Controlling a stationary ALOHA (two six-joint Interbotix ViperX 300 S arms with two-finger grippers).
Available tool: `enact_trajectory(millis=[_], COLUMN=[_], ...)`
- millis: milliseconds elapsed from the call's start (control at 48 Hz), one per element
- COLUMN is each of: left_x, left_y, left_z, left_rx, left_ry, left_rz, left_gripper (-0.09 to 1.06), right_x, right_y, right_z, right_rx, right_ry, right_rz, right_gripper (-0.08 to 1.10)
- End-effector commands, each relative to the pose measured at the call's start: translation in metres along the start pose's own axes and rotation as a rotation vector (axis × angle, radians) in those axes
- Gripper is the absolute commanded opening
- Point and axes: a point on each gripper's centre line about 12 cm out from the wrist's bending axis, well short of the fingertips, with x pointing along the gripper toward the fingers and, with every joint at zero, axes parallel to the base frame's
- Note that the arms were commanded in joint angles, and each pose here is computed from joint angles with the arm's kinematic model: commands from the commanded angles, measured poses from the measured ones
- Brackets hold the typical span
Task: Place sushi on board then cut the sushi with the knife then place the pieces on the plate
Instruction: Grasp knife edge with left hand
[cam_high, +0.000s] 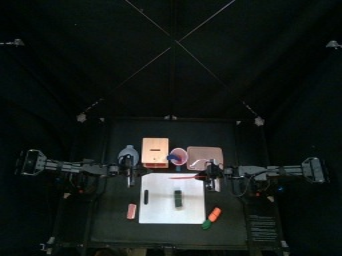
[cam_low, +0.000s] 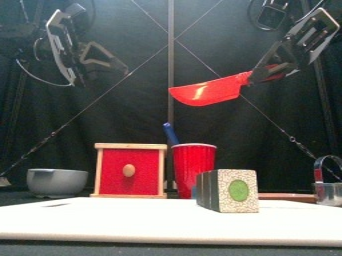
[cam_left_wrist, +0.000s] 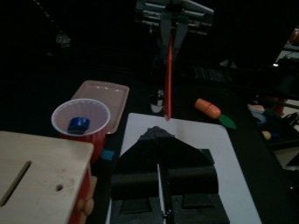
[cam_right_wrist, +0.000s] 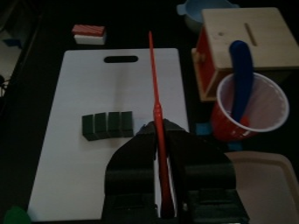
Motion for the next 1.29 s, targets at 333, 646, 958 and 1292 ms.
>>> enact_trajectory(millis=[333,646,958,1292], left_x=[0.055,0.069,0.077,0.088], left_y=[-0.016,-0.010,-0.007,-0.003], left_z=[-0.002,-0.017,-0.029,-0.039], left_rx=[-0.008,-0.041,-0.029,-0.008], left_ry=[0.080,0.165,0.205,0.245], left_rz=[-0.025,0.008,0.017,0.021], left_gripper=[0.50,0.98,0.98,0.98], right_x=[0.011,0.021,0.033,0.037], right_y=[0.008,0.018,0.019,0.019], right_z=[-0.010,-0.013,-0.009,-0.010], right_rx=[0.091,0.129,0.128,0.133], right_ry=[-0.157,-0.143,-0.140,-0.130], right_rz=[-0.002,0.020,0.016,0.013], right_gripper=[0.29,0.29,0.28,0.28])
